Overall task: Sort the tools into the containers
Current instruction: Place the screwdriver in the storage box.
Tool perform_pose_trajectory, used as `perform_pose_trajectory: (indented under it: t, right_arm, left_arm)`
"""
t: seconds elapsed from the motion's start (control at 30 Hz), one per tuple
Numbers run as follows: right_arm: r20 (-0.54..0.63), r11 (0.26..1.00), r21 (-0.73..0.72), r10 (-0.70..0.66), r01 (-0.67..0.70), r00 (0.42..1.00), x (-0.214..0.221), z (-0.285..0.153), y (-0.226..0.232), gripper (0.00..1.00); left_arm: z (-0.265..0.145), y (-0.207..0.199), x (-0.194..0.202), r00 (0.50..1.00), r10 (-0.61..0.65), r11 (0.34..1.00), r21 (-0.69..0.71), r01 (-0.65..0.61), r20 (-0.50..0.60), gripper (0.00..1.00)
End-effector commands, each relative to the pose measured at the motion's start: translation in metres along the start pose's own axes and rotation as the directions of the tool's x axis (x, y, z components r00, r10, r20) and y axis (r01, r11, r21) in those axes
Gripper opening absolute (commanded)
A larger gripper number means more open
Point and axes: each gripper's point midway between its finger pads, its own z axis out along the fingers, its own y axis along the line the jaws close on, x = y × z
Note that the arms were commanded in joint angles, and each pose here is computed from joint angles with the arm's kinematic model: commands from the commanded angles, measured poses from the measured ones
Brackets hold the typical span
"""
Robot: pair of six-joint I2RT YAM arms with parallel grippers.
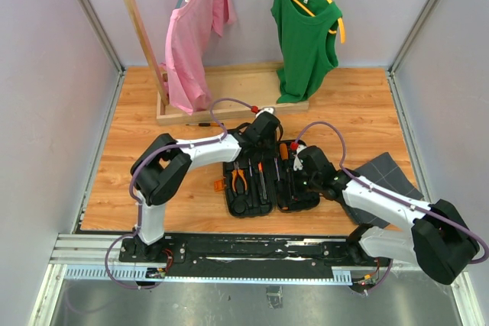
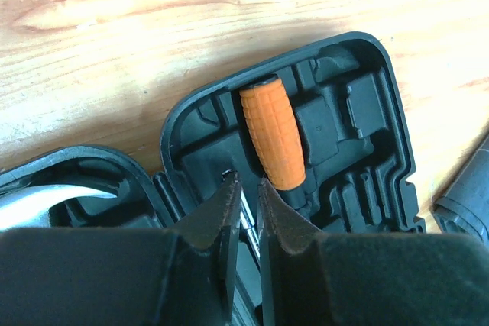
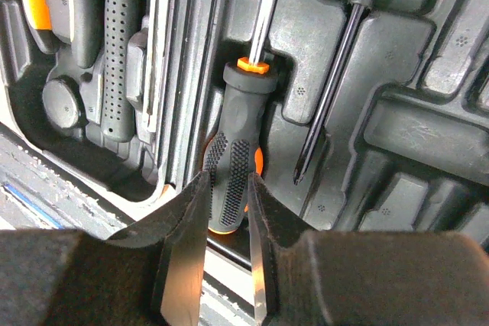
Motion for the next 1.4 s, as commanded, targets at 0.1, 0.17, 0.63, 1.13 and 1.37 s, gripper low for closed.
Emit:
perform_pose_trajectory:
  t: [0.1, 0.17, 0.63, 1.13, 1.37]
  right_arm:
    - [-0.032, 0.998, 0.054, -0.027, 0.029, 0.999, 0.01, 0.003, -0.01, 0.26]
    - [-0.03, 0.998, 0.053, -0.027, 0.028, 0.999, 0.01, 0.003, -0.01, 0.26]
    - [-0.031, 0.998, 0.048, -0.028, 0.029, 0.999, 0.012, 0.004, -0.01, 0.26]
    - [-0.034, 0.998, 0.051, -0.026, 0.028, 0.999, 0.013, 0.005, -0.011, 0.26]
    - [-0.035, 0.998, 0.05, -0.027, 0.029, 0.999, 0.014, 0.005, -0.011, 0.26]
  left_arm:
    - [0.002, 0.0, 0.005, 0.999, 0.045, 0.997, -0.058, -0.045, -0.009, 0.16]
    - [0.002, 0.001, 0.005, 0.999, 0.051, 0.996, -0.072, -0.052, -0.01, 0.15]
    - [-0.009, -0.003, -0.005, 0.996, 0.079, 0.99, -0.117, -0.075, 0.031, 0.22]
    - [0.007, 0.002, 0.004, 0.996, 0.091, 0.987, -0.137, -0.09, 0.003, 0.21]
    - [0.01, 0.009, 0.008, 0.994, 0.107, 0.978, -0.178, -0.108, -0.017, 0.13]
